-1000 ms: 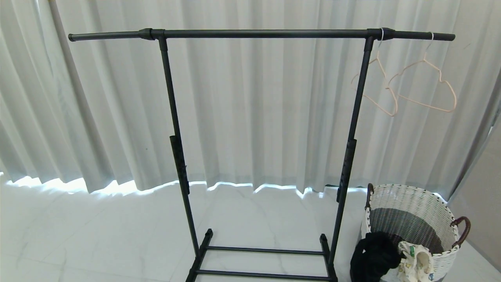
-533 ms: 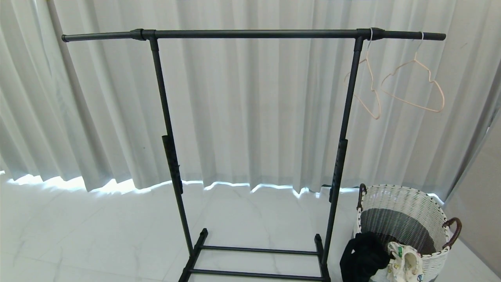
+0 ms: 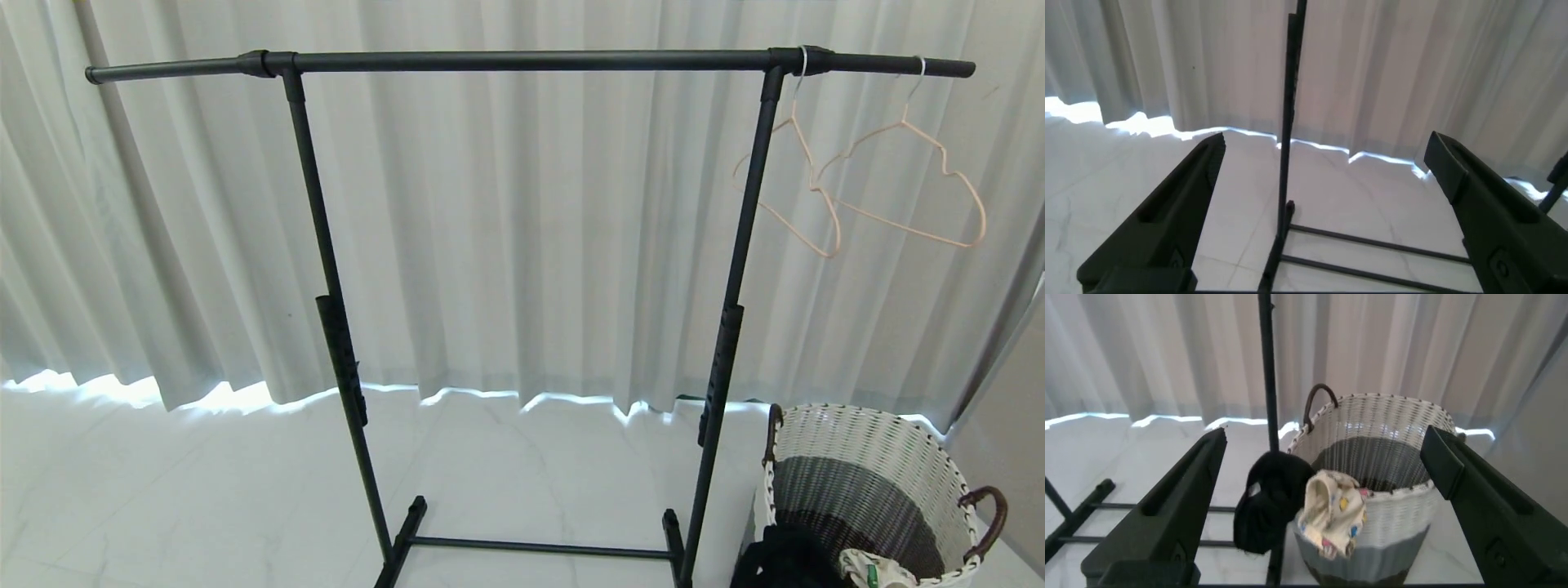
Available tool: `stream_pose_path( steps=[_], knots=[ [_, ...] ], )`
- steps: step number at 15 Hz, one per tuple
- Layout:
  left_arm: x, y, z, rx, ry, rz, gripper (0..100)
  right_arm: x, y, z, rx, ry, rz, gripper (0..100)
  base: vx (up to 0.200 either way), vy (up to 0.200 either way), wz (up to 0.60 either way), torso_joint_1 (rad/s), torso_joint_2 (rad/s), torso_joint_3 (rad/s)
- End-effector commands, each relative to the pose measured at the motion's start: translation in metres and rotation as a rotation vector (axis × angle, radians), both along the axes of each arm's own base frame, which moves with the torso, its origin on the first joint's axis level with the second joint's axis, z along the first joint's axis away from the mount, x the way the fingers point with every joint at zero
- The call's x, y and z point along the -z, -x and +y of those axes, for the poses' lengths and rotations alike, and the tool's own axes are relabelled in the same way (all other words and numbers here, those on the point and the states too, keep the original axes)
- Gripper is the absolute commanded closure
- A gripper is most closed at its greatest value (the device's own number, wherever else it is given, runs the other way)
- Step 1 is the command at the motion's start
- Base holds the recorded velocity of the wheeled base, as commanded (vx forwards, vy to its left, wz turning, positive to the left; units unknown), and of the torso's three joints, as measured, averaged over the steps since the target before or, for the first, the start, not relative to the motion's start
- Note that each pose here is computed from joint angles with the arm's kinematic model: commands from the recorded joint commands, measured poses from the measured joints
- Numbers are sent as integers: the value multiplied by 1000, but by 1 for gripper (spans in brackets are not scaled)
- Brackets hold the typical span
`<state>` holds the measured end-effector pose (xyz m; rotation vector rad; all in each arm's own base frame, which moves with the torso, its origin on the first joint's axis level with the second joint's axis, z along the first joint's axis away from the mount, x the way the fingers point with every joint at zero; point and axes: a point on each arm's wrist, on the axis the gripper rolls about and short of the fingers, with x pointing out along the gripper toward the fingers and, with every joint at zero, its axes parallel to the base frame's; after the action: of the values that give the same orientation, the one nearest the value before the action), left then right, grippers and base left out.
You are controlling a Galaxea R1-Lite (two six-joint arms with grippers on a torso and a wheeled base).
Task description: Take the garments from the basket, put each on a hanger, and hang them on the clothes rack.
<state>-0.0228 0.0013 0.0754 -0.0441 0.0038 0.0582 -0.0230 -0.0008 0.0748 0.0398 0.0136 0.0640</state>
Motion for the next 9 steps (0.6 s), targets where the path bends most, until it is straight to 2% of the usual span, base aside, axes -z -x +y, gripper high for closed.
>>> stream_pose_path(
  steps=[1,5,7,9],
  knots=[
    [0,0,0,-2,0,3,0,0,0,0,-2,5,0,0,0,0,0,0,0,0],
    [0,0,0,-2,-6,1,0,0,0,0,-10,64,-9,0,0,0,0,0,0,0],
    [0,0,0,9,-55,6,0,0,0,0,-8,60,-9,0,0,0,0,0,0,0],
    [0,0,0,8,-58,6,0,-5,1,0,-40,55,-29,0,0,0,0,0,0,0]
  ],
)
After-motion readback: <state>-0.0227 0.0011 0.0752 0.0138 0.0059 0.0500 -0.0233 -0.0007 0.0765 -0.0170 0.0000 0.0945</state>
